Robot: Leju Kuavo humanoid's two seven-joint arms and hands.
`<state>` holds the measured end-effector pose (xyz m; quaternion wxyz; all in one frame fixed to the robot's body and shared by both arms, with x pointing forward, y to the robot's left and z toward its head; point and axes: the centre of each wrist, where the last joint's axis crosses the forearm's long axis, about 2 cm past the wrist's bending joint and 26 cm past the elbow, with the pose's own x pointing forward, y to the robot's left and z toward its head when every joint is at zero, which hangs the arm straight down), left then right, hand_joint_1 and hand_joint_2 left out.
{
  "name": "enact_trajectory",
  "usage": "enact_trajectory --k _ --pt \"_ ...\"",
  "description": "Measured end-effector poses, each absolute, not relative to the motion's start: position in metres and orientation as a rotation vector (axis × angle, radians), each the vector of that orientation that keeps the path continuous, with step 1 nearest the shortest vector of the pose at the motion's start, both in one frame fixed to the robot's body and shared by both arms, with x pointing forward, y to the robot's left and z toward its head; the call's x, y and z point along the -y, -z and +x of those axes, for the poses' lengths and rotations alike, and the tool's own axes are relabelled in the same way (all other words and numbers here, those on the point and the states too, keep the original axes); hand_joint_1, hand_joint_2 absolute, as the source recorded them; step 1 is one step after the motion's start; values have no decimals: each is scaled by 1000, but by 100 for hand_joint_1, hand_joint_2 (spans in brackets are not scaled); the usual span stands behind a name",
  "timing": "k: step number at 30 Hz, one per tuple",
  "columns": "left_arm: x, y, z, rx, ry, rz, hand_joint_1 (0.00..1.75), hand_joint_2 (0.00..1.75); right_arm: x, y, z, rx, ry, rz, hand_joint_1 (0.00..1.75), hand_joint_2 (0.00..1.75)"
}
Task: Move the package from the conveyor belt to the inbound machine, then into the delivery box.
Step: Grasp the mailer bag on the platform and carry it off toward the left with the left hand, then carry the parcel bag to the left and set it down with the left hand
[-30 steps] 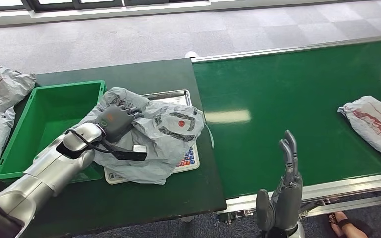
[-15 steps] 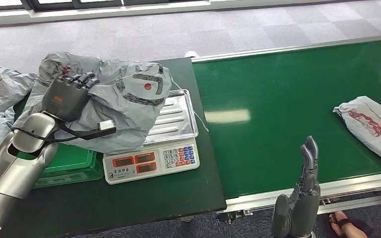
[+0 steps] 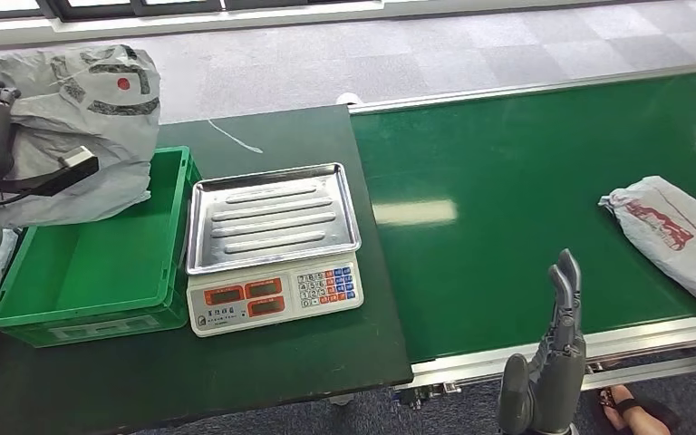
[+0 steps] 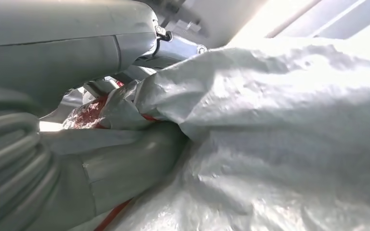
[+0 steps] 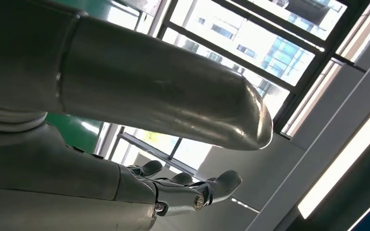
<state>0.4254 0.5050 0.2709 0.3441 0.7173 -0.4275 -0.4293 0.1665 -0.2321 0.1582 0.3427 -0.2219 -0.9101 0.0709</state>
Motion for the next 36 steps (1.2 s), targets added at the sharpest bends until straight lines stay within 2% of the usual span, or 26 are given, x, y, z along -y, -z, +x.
enact_trajectory --k 12,22,30,31,32,34,35,36 --pt "-536 -237 413 893 999 1765 175 175 236 -157 166 2368 -198 -587 0 0" --pt "-539 -154 366 860 1034 1602 175 175 235 -153 167 2365 -226 -554 0 0" --pt "-539 -143 358 845 1030 1576 175 175 236 -152 168 2363 -234 -553 0 0" --pt "-539 -142 358 846 1030 1571 154 175 236 -152 168 2363 -235 -553 0 0" --pt "-539 -141 357 850 1032 1564 118 175 236 -152 168 2364 -235 -552 0 0" --pt "-537 -138 355 866 1037 1540 31 175 236 -152 169 2364 -235 -548 0 0" --pt "-535 -135 354 878 1041 1525 7 131 236 -152 169 2363 -236 -545 0 0" --pt "-532 -132 352 893 1042 1508 0 87 236 -151 169 2361 -237 -540 0 0"
